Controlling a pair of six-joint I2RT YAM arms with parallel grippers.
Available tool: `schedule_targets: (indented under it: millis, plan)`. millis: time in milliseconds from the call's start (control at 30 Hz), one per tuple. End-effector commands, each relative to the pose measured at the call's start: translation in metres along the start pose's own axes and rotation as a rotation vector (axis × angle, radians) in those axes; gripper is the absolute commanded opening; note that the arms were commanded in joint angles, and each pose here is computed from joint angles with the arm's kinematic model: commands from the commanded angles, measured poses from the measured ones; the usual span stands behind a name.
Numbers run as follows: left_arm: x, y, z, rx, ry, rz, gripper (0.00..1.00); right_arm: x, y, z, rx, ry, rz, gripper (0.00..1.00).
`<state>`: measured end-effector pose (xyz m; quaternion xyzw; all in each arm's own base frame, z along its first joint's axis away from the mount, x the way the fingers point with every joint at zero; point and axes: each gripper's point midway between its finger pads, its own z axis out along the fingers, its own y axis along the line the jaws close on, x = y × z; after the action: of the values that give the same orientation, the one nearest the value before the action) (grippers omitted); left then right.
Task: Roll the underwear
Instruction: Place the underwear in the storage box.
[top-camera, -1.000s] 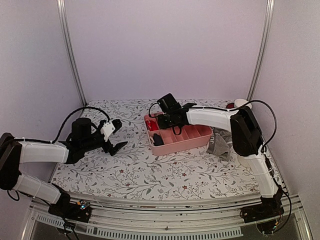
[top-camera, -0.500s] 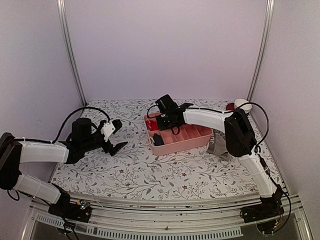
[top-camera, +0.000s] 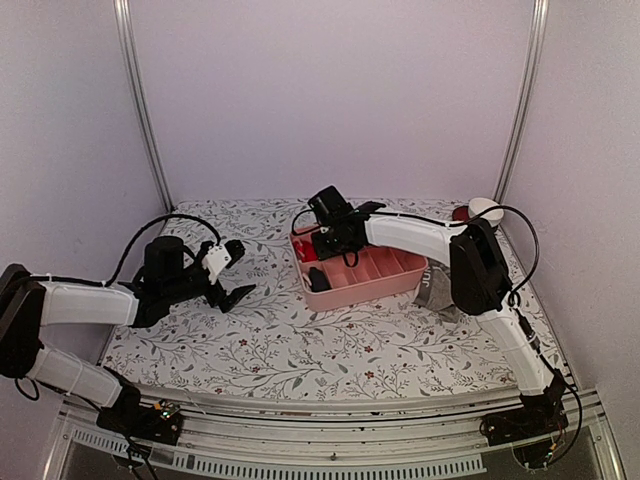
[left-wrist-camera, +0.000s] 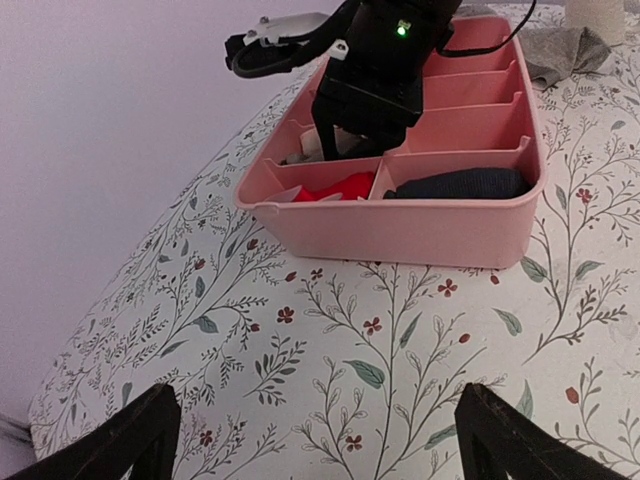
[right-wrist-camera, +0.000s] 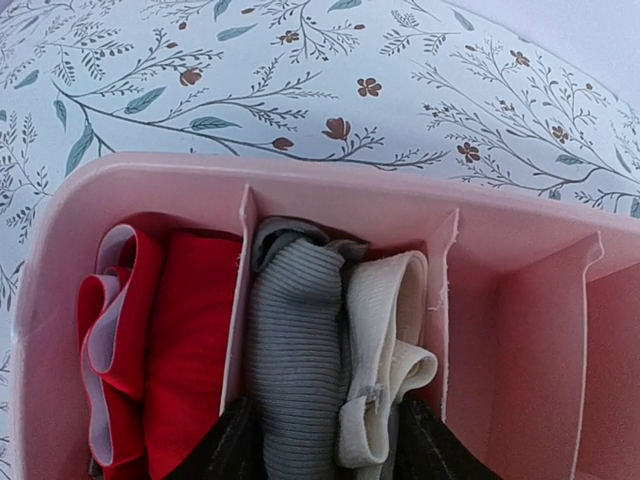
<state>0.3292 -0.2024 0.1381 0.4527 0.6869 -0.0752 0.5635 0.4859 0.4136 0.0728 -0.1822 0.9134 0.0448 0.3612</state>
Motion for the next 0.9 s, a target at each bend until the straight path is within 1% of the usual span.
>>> schedule_targets:
  millis: [0,100,200,367,400,433,467,567,600,633,700,867]
  plan:
    - [0.001,0.003,0.001,-0.004,-0.005,0.007,0.98,0.002,-0.006,-0.024,0.043,0.028,-0.054,0.51]
    - [0.002,0.003,0.001,-0.005,-0.004,0.006,0.98,-0.020,-0.005,-0.042,0.041,-0.032,-0.048,0.57]
    - [0.001,0.003,0.000,-0.004,-0.007,0.007,0.98,-0.028,-0.010,-0.049,0.066,-0.056,-0.053,0.60]
    - [0.001,0.002,0.001,-0.001,-0.006,0.008,0.98,-0.026,-0.015,-0.049,0.103,-0.053,-0.068,0.60]
    - [0.001,0.002,0.001,-0.001,-0.005,0.008,0.98,-0.025,-0.013,-0.049,0.105,-0.053,-0.075,0.57]
    - [0.002,0.002,0.001,0.000,-0.005,0.008,0.98,-0.023,-0.012,-0.048,0.108,-0.053,-0.082,0.53]
    - [0.001,0.002,0.001,0.000,-0.006,0.008,0.98,-0.023,-0.011,-0.046,0.114,-0.056,-0.087,0.46]
    - [0.002,0.002,0.001,0.000,-0.004,0.007,0.98,-0.021,-0.012,-0.039,0.146,-0.066,-0.103,0.16]
    - [0.002,0.002,0.001,-0.001,-0.004,0.008,0.98,-0.019,-0.012,-0.036,0.155,-0.068,-0.109,0.10]
    - [0.001,0.002,0.001,0.000,-0.005,0.008,0.98,-0.019,-0.014,-0.032,0.167,-0.071,-0.112,0.05]
    - [0.001,0.002,0.001,0.000,-0.008,0.010,0.98,-0.014,-0.014,-0.025,0.179,-0.066,-0.125,0.03]
    - [0.003,0.001,0.002,0.004,-0.002,0.010,0.98,0.000,-0.008,-0.009,0.159,-0.036,-0.140,0.03]
